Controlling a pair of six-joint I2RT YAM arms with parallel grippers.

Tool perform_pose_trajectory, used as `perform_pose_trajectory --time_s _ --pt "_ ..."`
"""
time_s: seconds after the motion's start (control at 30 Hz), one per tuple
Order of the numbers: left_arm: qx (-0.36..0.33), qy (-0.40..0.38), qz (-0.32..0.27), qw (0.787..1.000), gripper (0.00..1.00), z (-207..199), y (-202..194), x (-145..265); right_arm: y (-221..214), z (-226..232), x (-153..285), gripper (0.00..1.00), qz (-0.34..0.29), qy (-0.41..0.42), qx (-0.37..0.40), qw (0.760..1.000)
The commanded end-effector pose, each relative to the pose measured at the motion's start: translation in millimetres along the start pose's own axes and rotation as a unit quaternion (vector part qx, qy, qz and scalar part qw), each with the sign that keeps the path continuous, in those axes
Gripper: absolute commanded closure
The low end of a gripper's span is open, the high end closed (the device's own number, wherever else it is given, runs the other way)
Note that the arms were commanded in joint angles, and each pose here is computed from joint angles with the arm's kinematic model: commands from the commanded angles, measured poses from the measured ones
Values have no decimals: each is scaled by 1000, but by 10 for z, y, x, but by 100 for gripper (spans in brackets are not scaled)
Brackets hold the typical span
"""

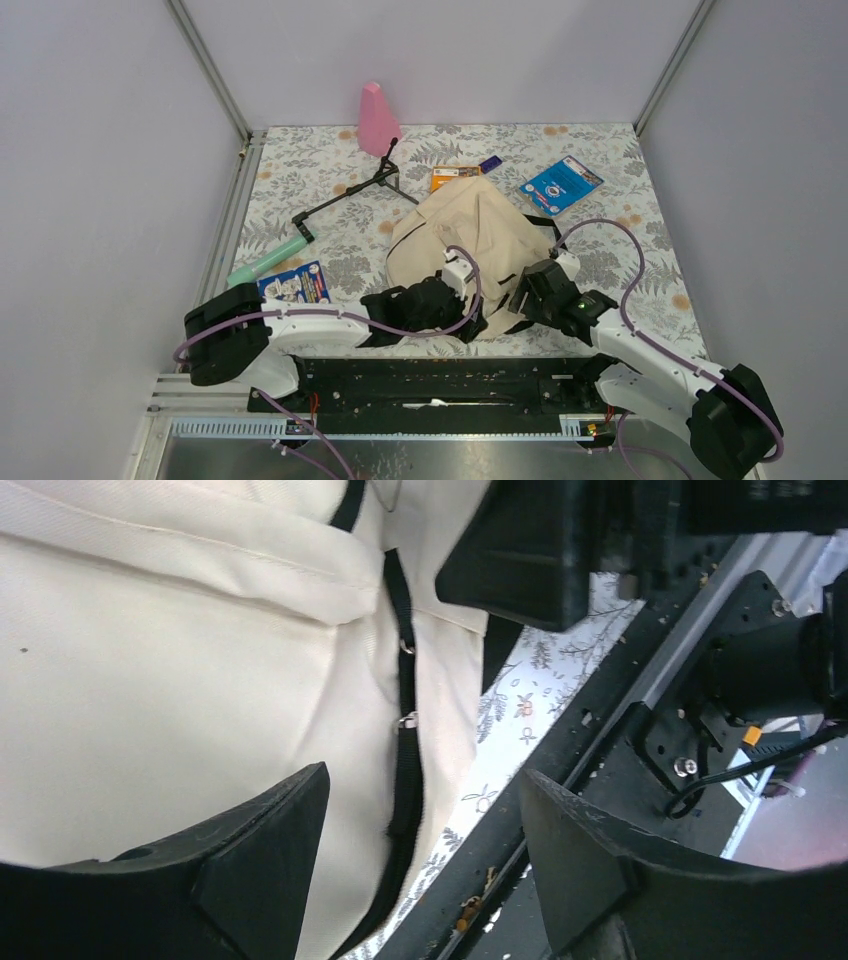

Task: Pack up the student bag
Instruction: Unzip the student bag at the center of the board.

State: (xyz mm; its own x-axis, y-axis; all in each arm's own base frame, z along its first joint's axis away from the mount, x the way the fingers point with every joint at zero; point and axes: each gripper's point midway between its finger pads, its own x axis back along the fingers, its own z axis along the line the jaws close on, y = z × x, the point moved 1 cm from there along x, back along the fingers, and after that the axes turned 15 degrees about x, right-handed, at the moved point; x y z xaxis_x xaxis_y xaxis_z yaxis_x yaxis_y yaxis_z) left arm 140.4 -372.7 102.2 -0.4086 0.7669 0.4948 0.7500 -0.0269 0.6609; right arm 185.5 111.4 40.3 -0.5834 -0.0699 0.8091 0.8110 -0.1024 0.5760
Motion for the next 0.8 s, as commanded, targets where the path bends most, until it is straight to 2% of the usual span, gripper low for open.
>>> perform_pose_trajectory --time_s 0.0,0.13,0.27,0.4,0.57,0.77 --pt "13 7 -19 1000 29 76 93 6 -213 277 150 25 62 84 -57 993" --pt "11 -32 2 999 32 -10 -12 2 -300 374 109 24 74 114 -80 988" --pt "15 -102 63 993 38 -219 -263 -62 -248 448 4 25 66 119 -89 987" --pt "26 -182 79 980 41 -501 -373 -65 -123 456 -101 25 54 96 -77 991" --pt "11 -223 98 970 41 -731 -435 -107 48 447 -203 22 37 64 -52 996" --pt "1 -235 116 965 42 -855 -466 -232 190 291 -220 37 9 16 -14 1000"
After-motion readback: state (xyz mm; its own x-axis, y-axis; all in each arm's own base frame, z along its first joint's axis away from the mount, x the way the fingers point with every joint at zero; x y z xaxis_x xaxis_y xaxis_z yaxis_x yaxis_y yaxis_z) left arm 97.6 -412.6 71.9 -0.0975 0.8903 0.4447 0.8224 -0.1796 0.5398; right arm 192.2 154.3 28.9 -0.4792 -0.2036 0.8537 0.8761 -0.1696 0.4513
